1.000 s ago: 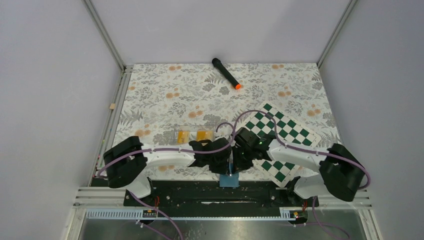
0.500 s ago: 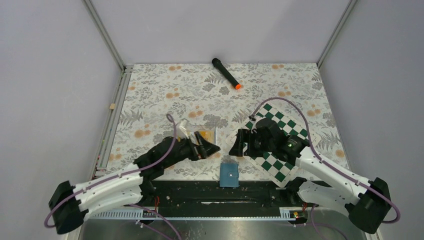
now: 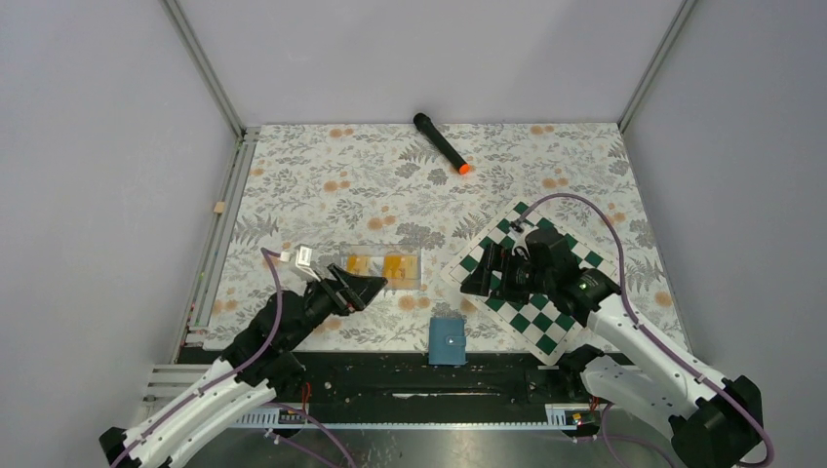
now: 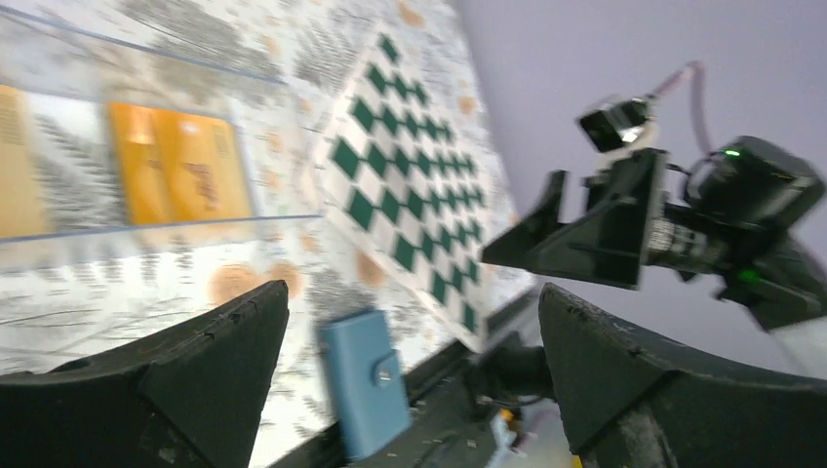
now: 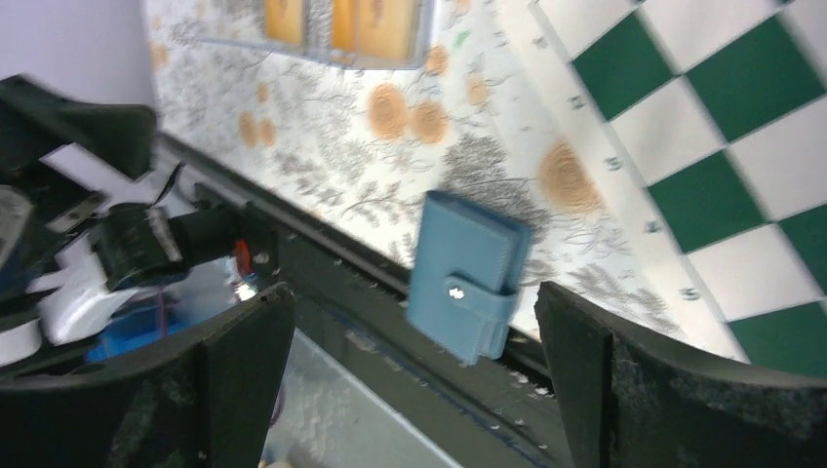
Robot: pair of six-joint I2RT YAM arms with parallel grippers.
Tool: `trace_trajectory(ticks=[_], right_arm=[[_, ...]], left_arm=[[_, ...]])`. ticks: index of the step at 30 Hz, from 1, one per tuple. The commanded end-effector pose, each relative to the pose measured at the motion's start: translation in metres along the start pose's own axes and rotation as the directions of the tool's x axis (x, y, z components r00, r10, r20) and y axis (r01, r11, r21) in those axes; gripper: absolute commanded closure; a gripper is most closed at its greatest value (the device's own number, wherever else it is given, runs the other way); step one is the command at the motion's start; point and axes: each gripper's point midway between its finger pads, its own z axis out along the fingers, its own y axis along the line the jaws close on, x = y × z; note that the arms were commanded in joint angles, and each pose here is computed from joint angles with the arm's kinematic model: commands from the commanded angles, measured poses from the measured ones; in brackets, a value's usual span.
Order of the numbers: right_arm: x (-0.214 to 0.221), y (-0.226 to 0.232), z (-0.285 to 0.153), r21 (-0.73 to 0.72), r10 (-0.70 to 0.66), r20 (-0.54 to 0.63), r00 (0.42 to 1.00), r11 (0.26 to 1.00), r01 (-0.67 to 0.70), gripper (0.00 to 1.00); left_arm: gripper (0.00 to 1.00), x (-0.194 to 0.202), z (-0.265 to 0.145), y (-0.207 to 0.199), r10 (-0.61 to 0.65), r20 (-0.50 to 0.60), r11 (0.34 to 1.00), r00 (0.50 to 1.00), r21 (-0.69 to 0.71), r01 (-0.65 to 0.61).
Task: Put the credit cards into the card holder
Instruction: Reset both arms
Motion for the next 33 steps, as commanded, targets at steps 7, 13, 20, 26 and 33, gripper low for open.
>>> trace_trajectory(ticks=[7,13,20,26,33], right_arm=[[-0.101,-0.102,-0.06,0.604,-0.373,0.368,0.852,0.792,0.086,0.01],[-0.131,-0.155,-0.08,0.736,-0.482,0.447,0.754,0.678,-0.002,0.0],[-0.168,-0.187,-0.077,0.727,-0.51,0.54,0.67,0.684,-0.064,0.0],[-0.184,-0.219,-0.084,0.721,-0.528,0.631,0.568,0.669,-0.18,0.0],[-0.21,-0.221,-0.071,0.707,-0.533,0.615,0.581,0.699,-0.108,0.0]], left_arm=[[0.01,-0.096,-0.025,0.049,0.616,-0.044,0.657,0.786,-0.522,-0.544],[0.01,-0.132,-0.007,0.101,0.663,-0.158,0.515,0.732,-0.613,-0.599],[0.01,-0.189,-0.014,0.16,0.728,0.001,0.44,0.685,-0.767,-0.466],[0.01,-0.21,0.004,0.182,0.809,0.009,0.368,0.587,-0.787,-0.496],[0.01,-0.215,0.016,0.184,0.854,0.123,0.415,0.505,-0.747,-0.519]])
